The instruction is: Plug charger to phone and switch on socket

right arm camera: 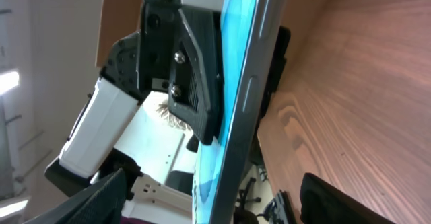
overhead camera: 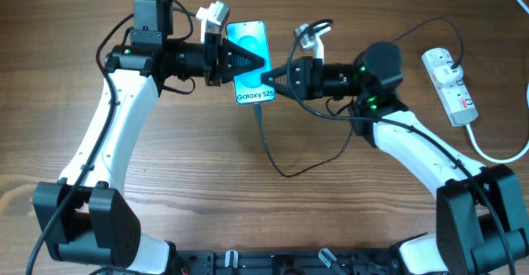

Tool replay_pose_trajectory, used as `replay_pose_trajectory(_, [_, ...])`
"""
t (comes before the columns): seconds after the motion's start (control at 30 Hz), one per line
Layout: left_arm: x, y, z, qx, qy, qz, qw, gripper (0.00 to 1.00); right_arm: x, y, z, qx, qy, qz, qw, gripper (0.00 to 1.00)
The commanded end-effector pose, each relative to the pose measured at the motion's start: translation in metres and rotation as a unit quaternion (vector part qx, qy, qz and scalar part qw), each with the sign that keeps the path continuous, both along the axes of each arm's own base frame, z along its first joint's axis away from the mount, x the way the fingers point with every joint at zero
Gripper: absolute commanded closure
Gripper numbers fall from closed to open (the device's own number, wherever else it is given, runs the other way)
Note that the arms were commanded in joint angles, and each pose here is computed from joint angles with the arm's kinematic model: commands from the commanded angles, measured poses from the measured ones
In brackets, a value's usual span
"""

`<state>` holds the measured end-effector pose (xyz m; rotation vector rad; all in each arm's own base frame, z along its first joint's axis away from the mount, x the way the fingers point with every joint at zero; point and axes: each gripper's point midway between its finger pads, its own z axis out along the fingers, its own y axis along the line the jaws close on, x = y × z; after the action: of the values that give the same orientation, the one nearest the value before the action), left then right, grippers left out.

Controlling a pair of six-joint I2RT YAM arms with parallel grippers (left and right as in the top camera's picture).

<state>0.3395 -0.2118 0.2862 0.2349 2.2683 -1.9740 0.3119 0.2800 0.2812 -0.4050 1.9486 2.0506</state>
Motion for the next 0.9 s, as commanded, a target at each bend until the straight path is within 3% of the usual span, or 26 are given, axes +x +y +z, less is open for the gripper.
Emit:
replay_pose_trajectory(0.0, [-0.008, -0.002, 0.008, -0.019, -0.014, -0.019, 1.000, 0.96, -0.007, -0.012, 0.010, -0.001, -0.059, 0.029, 0.998, 0.15])
replay_pose_trajectory(0.1, [-0.010, -0.006, 0.008, -0.017, -0.016, -0.024, 0.999, 0.96, -0.011, -0.012, 0.009, -0.002, -0.064, 0.040, 0.997, 0.18])
replay_pose_trajectory(0.2, [-0.010, -0.012, 0.003, -0.002, -0.017, -0.021, 1.000, 0.96, -0.011, -0.012, 0.009, -0.002, -0.064, 0.040, 0.997, 0.30])
replay_pose_trajectory(0.47, [-0.014, -0.030, -0.022, 0.065, 0.000, -0.008, 0.998, 0.96, -0.018, -0.013, 0.007, -0.004, -0.065, 0.060, 0.996, 0.53])
replay_pose_trajectory(0.6, [-0.014, -0.030, -0.022, 0.064, 0.000, -0.008, 0.998, 0.96, -0.028, -0.015, 0.002, -0.006, -0.092, 0.089, 0.992, 0.60])
replay_pose_trajectory(0.67, [-0.014, -0.030, -0.022, 0.064, 0.000, -0.008, 0.998, 0.96, -0.030, -0.015, -0.002, -0.009, -0.084, 0.094, 0.992, 0.61])
replay_pose_trajectory(0.87, [-0.014, -0.030, -0.022, 0.064, 0.000, -0.008, 0.998, 0.96, -0.032, -0.016, -0.013, -0.015, -0.056, 0.094, 0.994, 0.76])
